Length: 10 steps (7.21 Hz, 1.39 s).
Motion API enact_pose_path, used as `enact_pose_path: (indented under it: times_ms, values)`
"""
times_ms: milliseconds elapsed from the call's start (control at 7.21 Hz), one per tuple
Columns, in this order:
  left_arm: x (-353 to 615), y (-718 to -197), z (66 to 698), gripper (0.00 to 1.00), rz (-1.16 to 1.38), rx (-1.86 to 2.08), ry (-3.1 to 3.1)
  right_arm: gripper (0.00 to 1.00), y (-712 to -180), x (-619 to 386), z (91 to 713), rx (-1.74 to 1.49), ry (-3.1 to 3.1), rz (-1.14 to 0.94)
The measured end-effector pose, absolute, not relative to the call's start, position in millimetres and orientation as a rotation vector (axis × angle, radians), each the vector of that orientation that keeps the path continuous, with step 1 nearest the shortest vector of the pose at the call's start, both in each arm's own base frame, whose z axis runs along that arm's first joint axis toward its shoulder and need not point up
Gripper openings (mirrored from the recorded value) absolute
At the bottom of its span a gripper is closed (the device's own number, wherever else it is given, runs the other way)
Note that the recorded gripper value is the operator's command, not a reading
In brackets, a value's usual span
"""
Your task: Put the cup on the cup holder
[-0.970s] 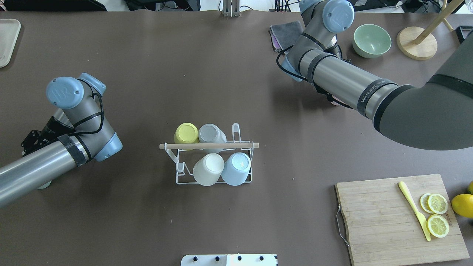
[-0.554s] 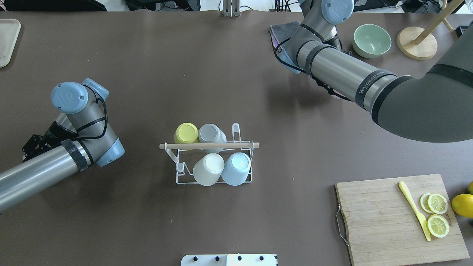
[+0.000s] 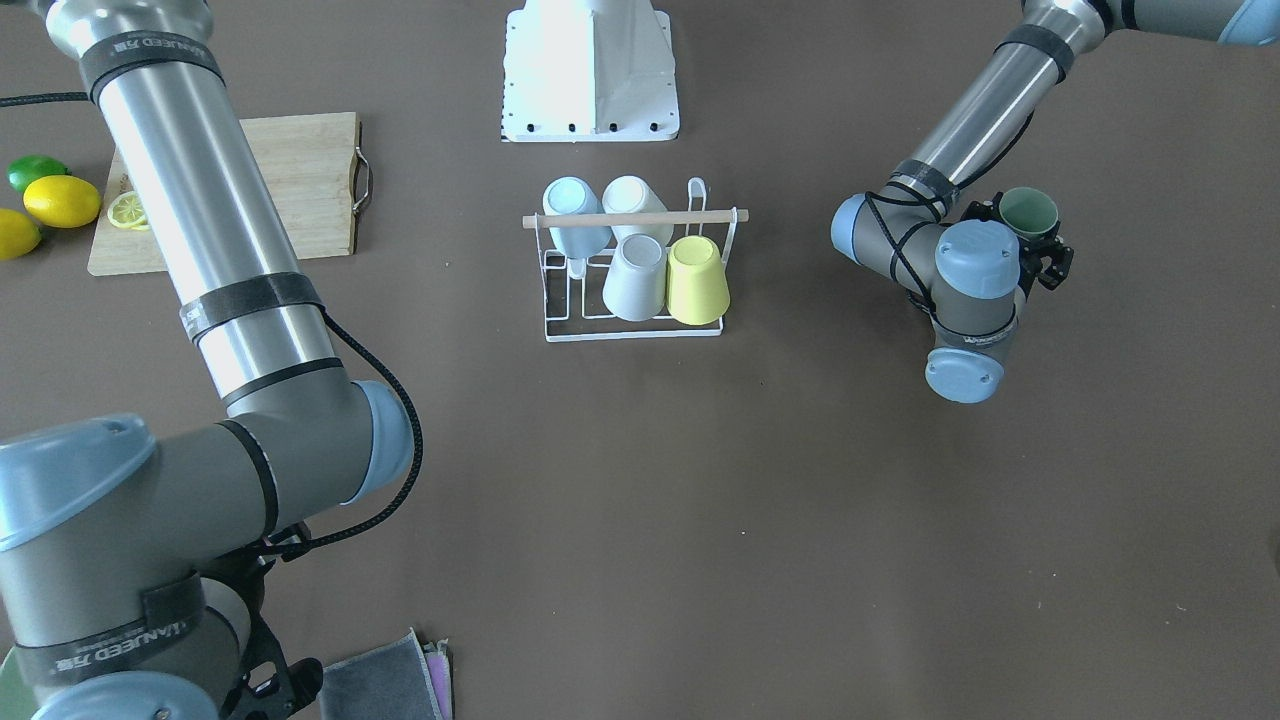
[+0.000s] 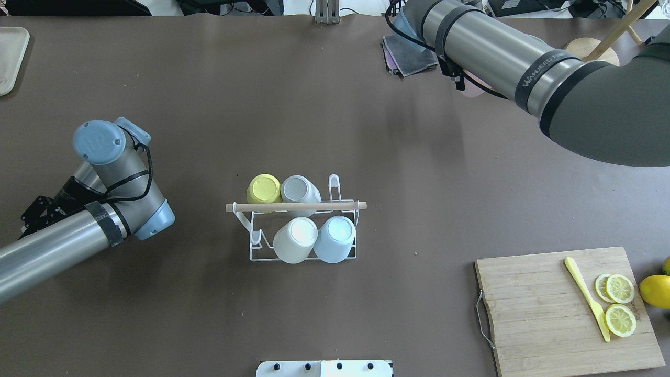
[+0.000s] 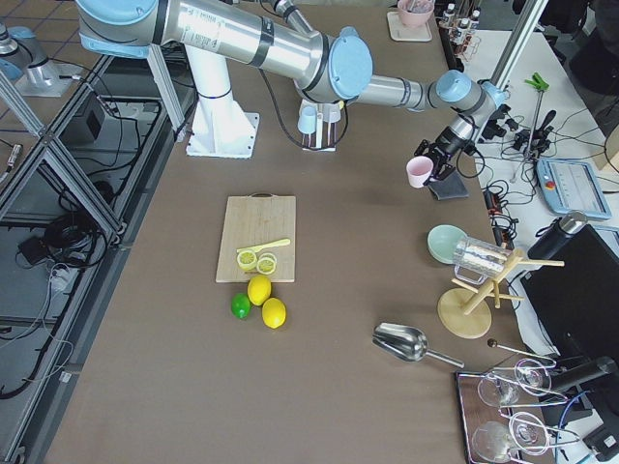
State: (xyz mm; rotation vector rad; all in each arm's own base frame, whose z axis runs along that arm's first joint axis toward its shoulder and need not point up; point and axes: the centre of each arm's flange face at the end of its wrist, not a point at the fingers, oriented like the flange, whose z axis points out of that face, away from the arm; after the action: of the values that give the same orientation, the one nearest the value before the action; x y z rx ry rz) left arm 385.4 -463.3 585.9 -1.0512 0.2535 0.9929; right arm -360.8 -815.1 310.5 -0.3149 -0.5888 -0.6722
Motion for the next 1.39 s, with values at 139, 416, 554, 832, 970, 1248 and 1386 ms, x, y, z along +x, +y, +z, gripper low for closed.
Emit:
enact_pose_path:
  times_ms: [139,416,554,832,970,1248,1386]
  values:
    - [382.7,-465.7,585.1,0.73,0.993,-1.047,0.252,0.0,-818.7,-350.0,300.7,-0.284,-0.601,-0.665]
    - [366.0,-481.9,572.8,0.73,0.982,-1.0,0.269,0.0,-814.5,-340.1,295.5,-0.24,-0.625,-0.66]
    - [350.7,-499.0,559.4,0.73,0.969,-0.937,0.296,0.0,-809.5,-337.4,293.4,-0.21,-0.631,-0.663]
    - [316.5,-541.3,517.6,0.74,0.964,-0.687,0.369,0.0,-794.5,-332.2,281.2,-0.14,-0.637,-0.609]
    - [293.9,-561.4,490.5,0.74,0.967,-0.492,0.405,0.0,-786.2,-328.7,272.8,-0.104,-0.641,-0.583]
    - [263.4,-575.0,449.2,0.74,0.986,-0.064,0.449,0.0,-761.4,-336.6,265.3,-0.019,-0.654,-0.557]
    - [255.8,-569.7,433.7,0.74,1.002,0.148,0.469,0.0,-751.7,-341.0,271.8,0.068,-0.671,-0.568]
